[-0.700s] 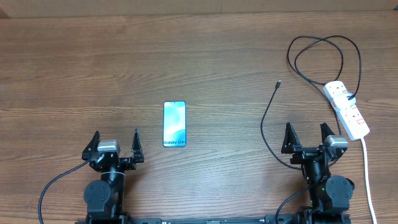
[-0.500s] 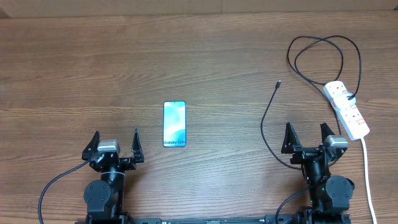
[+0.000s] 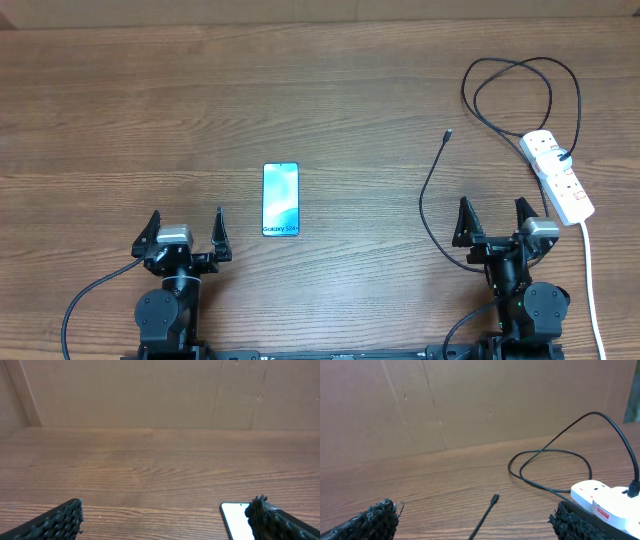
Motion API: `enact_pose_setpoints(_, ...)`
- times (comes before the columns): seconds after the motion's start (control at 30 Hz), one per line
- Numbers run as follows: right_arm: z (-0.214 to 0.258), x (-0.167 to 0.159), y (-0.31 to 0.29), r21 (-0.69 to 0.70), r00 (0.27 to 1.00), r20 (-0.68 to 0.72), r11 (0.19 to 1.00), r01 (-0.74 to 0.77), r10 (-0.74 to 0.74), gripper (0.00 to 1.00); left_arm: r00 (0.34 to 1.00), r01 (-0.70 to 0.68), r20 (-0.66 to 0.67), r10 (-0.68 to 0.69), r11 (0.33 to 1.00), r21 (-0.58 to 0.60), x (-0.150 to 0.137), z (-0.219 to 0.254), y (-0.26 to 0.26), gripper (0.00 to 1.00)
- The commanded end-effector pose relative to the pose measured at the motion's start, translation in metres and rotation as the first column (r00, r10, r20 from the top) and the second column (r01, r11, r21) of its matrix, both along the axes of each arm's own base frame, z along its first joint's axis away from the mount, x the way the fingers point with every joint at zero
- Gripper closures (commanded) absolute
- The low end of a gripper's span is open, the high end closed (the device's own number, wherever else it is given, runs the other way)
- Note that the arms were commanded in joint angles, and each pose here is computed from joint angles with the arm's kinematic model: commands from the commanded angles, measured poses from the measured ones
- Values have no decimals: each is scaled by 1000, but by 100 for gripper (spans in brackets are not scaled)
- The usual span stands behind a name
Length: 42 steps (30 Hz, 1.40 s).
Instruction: Plug charger to phone and switch on socket
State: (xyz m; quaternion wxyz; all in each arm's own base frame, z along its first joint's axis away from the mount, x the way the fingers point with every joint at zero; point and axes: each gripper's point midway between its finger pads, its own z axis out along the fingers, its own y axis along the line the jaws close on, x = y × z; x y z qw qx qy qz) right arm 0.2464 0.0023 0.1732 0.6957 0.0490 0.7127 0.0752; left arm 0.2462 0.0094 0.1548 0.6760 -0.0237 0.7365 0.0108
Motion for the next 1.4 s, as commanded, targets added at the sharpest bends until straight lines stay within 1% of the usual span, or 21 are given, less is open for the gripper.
enact_pose_setpoints(0.0, -2, 0, -3, 3, 1000, 4, 1000, 14, -14, 0, 1000, 4, 8, -4, 1000, 8, 0, 1, 0, 1)
enact_pose_setpoints(1.1, -2, 0, -3, 3, 1000, 4, 1000, 14, -14, 0, 1000, 4, 9, -4, 1000, 8, 0, 1, 0, 1)
enact_pose_setpoints(1.2, -2, 0, -3, 3, 1000, 4, 1000, 14, -14, 0, 1000, -21, 10, 21, 998, 54, -1, 2, 5, 0)
enact_pose_setpoints(1.37, -2, 0, -3, 3, 1000, 4, 1000, 14, -14, 0, 999, -37, 13, 36, 998, 55, -1, 3, 8, 0)
